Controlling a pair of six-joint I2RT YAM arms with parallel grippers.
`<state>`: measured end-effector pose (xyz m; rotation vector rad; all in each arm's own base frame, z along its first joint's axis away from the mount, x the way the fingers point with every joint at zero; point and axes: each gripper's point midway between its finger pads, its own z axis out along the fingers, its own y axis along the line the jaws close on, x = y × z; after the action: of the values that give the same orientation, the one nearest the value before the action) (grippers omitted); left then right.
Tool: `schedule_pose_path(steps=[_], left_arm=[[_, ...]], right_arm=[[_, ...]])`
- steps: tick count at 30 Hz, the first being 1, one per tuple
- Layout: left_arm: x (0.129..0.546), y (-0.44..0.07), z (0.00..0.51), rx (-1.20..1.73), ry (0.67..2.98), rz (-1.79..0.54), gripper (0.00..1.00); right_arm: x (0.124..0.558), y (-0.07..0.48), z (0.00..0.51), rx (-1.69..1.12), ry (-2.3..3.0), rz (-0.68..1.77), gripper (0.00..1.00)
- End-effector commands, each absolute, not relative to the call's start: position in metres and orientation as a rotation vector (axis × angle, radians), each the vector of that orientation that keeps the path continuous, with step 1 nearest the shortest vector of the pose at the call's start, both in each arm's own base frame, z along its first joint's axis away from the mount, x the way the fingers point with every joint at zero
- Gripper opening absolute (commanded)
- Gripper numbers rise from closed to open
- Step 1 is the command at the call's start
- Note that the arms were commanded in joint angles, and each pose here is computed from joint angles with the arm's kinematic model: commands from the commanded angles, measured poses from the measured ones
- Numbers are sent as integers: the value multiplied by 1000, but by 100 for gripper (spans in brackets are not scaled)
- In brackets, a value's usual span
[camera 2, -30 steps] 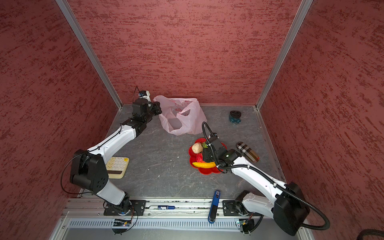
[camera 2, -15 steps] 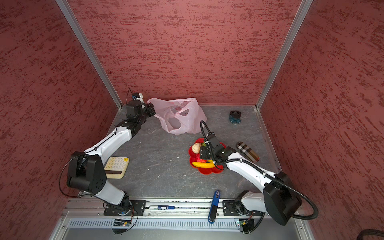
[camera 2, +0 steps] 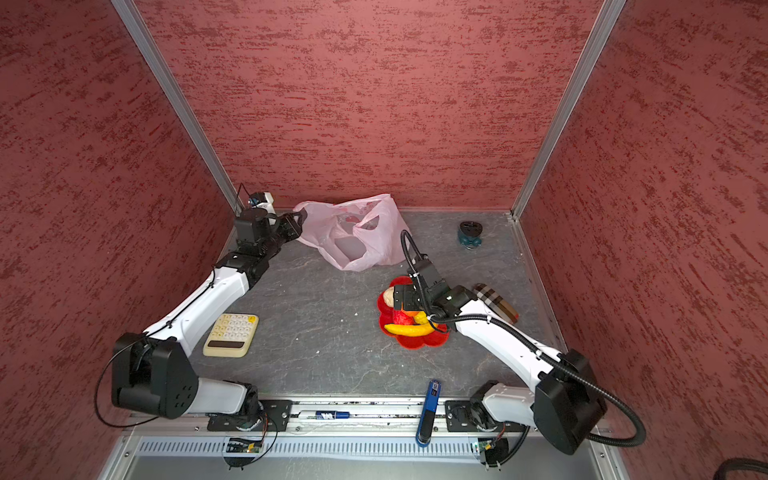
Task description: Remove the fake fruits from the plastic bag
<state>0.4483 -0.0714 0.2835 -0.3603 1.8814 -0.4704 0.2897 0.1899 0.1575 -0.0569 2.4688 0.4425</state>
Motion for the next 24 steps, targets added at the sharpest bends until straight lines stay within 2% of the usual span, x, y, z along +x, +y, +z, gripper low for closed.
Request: schedule_pose_path(steps=[1, 6, 8, 16, 20, 24], left_arm=[[425, -60, 268, -406, 1961, -472, 62], [388, -48, 257, -443, 2022, -501, 93], [371, -41, 251, -471, 2061, -493, 100], [346, 22, 215, -732, 2106, -417, 100], [350, 56, 191, -852, 2103, -313, 99], [364, 66, 176, -810, 2095, -233, 100]], right_arm=[[297, 177, 197, -20, 2371, 428, 99], [310, 144, 217, 111, 2273, 383, 99], [318, 127, 218, 182, 2246, 363, 99], [356, 32, 194, 505, 2060, 247, 99], [366, -17, 170, 615, 1994, 149, 99], [372, -47, 158, 607, 1940, -18, 99]])
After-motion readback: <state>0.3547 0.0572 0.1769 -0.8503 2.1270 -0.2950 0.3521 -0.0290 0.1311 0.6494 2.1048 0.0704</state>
